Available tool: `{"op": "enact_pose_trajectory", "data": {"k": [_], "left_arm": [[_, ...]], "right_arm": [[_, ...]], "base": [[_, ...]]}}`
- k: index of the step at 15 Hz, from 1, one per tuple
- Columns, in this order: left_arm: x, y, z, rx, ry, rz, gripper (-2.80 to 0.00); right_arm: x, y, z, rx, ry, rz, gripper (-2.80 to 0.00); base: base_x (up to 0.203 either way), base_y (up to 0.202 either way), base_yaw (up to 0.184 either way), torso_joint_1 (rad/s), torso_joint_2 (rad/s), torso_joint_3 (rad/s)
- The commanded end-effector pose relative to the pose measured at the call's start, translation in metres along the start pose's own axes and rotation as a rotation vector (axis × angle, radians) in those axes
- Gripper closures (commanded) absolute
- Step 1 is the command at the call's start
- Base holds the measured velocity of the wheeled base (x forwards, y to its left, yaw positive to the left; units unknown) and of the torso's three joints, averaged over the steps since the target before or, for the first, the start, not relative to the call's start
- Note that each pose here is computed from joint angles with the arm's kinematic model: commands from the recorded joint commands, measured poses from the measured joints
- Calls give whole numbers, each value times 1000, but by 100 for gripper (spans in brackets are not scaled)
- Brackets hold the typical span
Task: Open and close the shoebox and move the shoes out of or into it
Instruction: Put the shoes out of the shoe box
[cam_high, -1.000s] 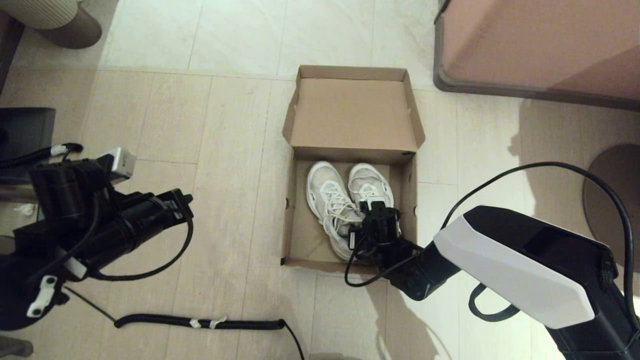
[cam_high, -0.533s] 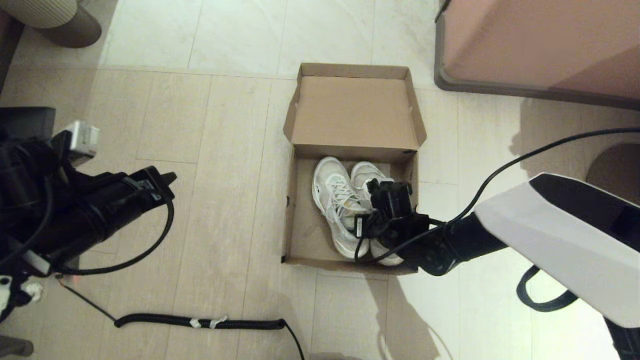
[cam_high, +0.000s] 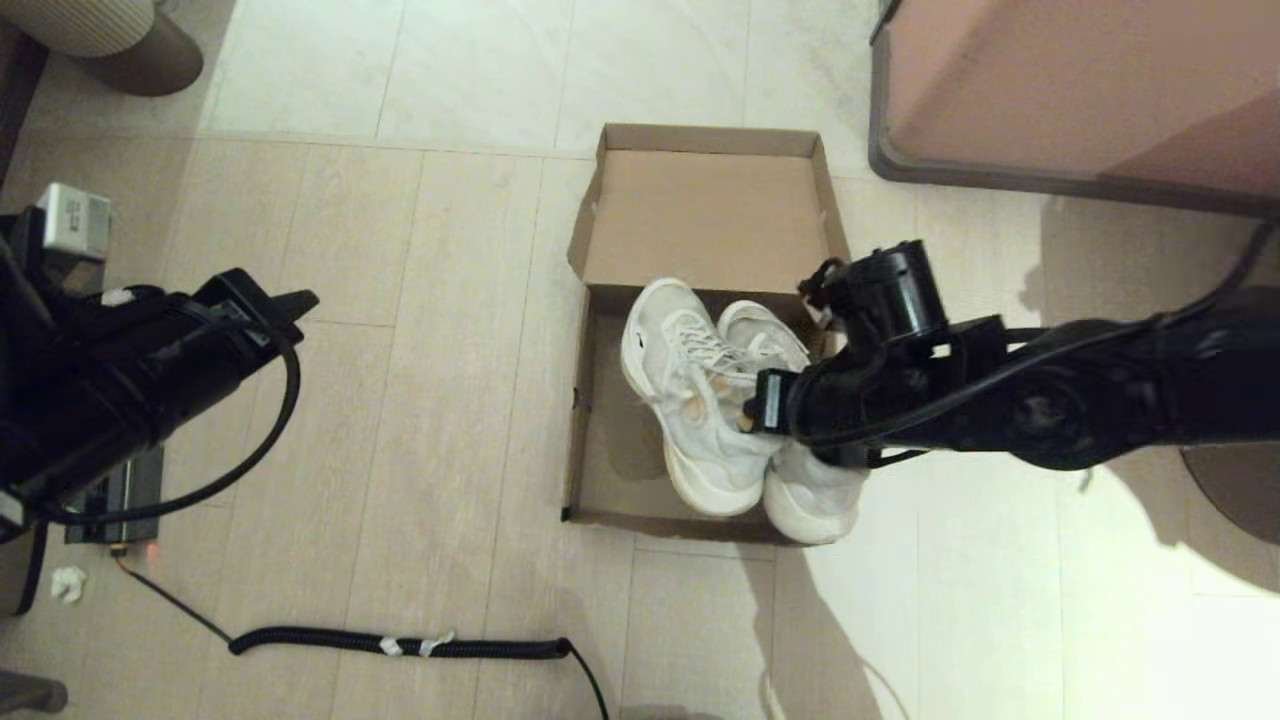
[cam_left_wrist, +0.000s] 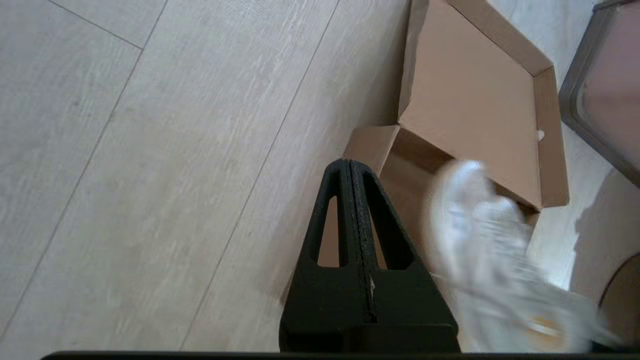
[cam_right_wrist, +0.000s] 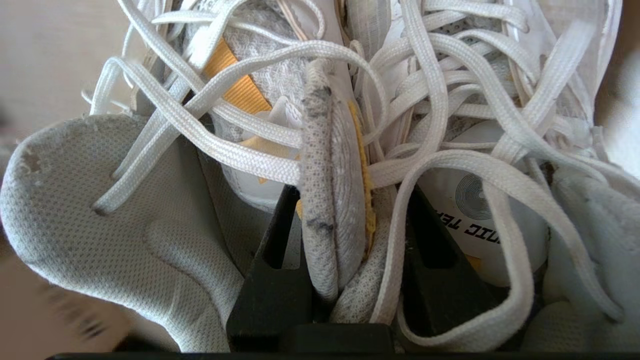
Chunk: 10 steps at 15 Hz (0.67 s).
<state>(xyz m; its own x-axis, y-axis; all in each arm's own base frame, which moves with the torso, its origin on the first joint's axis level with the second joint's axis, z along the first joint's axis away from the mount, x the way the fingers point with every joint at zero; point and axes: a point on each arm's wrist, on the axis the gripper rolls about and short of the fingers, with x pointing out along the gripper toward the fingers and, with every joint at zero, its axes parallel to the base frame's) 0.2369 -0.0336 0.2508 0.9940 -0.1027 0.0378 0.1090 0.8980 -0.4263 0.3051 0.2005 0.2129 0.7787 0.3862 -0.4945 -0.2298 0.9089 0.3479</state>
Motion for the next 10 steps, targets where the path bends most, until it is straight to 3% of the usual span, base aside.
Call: {"op": "enact_pose_trajectory", "data": {"k": [1, 3, 6, 10], "left_arm": [[9, 2, -6, -3, 21, 9, 0], [21, 6, -16, -1, 54, 24, 0], [22, 7, -19, 4, 59, 28, 0], [24, 7, -19, 15, 61, 17, 0]], "right_arm": [[-71, 4, 23, 30, -76, 50, 0], [-111, -14, 36, 65, -116, 1, 0], [-146, -66, 51, 97, -201, -206, 0], [-135, -137, 38, 102, -146, -463, 0]], "base": [[0, 0, 0, 0, 0, 0], [0, 0, 0, 0, 0, 0], [0, 0, 0, 0, 0, 0], [0, 0, 0, 0, 0, 0]]}}
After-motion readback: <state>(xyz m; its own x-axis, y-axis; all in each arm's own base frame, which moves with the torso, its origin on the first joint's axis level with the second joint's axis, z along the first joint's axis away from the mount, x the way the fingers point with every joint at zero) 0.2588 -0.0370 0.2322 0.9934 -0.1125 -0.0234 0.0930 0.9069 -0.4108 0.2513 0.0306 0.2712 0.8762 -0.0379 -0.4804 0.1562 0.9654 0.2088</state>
